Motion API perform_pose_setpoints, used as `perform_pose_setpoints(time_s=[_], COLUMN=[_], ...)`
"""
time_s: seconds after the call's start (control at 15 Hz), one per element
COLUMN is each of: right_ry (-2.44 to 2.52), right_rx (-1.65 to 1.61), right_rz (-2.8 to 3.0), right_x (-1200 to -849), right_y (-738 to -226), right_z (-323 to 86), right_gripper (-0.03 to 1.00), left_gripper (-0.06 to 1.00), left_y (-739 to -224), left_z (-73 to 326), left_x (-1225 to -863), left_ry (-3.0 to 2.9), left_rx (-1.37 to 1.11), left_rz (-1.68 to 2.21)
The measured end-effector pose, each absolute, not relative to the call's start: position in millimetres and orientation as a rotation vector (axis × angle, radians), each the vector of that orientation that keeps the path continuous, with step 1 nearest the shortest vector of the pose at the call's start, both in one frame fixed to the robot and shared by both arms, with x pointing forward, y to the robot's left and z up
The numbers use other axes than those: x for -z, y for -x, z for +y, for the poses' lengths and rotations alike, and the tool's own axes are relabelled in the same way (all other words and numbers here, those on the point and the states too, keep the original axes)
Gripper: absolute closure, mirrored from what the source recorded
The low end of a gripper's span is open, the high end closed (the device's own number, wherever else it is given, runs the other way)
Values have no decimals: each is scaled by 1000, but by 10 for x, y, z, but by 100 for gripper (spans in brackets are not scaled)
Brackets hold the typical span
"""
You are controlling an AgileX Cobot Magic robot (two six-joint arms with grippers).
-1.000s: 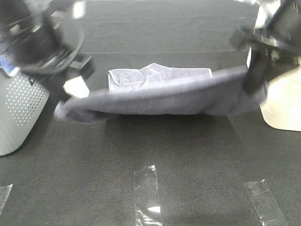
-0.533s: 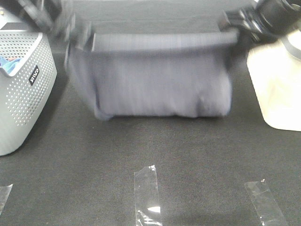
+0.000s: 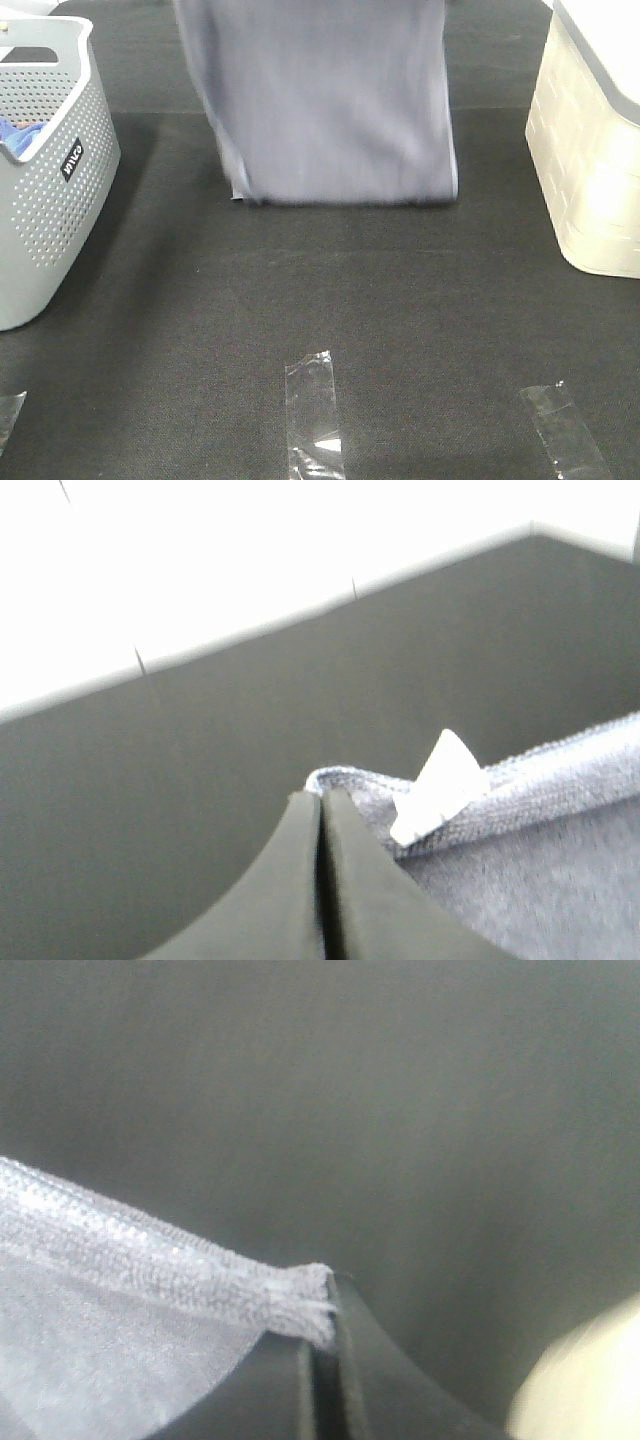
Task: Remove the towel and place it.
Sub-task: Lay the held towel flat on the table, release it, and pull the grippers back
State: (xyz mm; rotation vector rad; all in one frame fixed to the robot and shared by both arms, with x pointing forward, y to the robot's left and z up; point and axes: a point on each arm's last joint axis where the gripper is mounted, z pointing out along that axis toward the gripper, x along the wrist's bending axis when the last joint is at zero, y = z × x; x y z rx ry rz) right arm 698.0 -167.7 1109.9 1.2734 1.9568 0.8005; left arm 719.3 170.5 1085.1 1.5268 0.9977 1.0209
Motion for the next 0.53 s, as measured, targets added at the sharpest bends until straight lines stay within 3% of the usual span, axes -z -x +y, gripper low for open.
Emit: perform_pose_setpoints(time_s=[0.27, 0.4, 0.53], right_ry=[-1077, -1084, -1188], right_rx=[-1058, -1072, -971], right_rz=[1614, 1608, 1736], right_x=[-12454, -12578, -12318], right_y=[-6766, -6677, -6746], right_z=[-1756, -1765, -1745], right_gripper=[97, 97, 97], left_gripper=[94, 94, 94], left_y=[-7054, -6976, -7113], left_z=[1659, 1654, 1645], left_x=[-12362, -12516, -12187], left_ry=[-1185, -1192, -1332], left_rx=[-1192, -1194, -1137], left_rz=[761, 788, 943])
